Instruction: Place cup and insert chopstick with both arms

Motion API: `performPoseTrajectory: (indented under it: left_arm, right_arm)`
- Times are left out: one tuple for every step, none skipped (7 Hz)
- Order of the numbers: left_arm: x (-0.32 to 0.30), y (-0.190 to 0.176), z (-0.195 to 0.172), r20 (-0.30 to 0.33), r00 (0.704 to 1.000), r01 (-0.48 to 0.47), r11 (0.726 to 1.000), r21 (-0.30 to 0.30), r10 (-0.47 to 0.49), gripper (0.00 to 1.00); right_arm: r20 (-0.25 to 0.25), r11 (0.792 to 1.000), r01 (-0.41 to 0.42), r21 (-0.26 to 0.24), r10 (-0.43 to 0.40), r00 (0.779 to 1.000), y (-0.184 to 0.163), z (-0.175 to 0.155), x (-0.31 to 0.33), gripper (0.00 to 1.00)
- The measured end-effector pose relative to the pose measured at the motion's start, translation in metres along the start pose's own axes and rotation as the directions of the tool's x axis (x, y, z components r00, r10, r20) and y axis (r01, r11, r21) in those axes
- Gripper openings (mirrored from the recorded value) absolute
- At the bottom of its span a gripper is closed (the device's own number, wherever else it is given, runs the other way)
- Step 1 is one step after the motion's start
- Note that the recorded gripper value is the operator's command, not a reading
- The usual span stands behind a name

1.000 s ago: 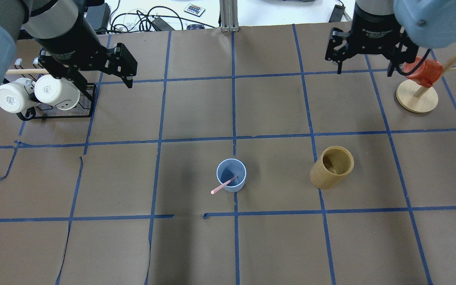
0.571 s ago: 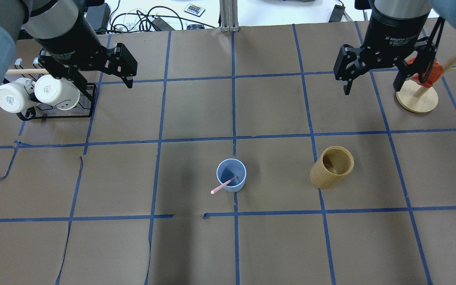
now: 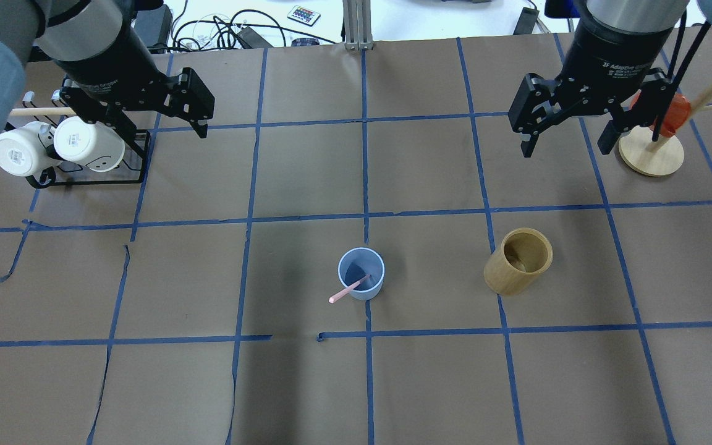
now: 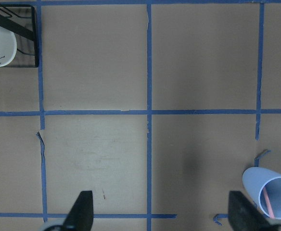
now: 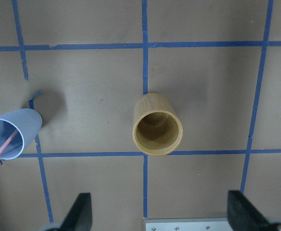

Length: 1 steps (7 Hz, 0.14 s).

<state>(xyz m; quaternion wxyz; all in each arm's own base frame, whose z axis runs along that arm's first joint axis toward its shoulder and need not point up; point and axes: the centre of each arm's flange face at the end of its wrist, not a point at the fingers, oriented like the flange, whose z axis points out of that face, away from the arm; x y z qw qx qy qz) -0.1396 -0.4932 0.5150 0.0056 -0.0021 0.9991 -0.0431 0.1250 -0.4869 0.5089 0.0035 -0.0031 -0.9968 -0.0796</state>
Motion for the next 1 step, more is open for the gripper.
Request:
performPoseTrajectory:
  left_arm:
    - [0.0000,0.0001,0.0002,0.000,1.000,0.000,1.000,0.000,0.000,1.00]
  right_arm:
    - [-0.003,1.000,0.000,0.000,0.000,1.000,0.0003,-0.0001,-0.0002,1.00]
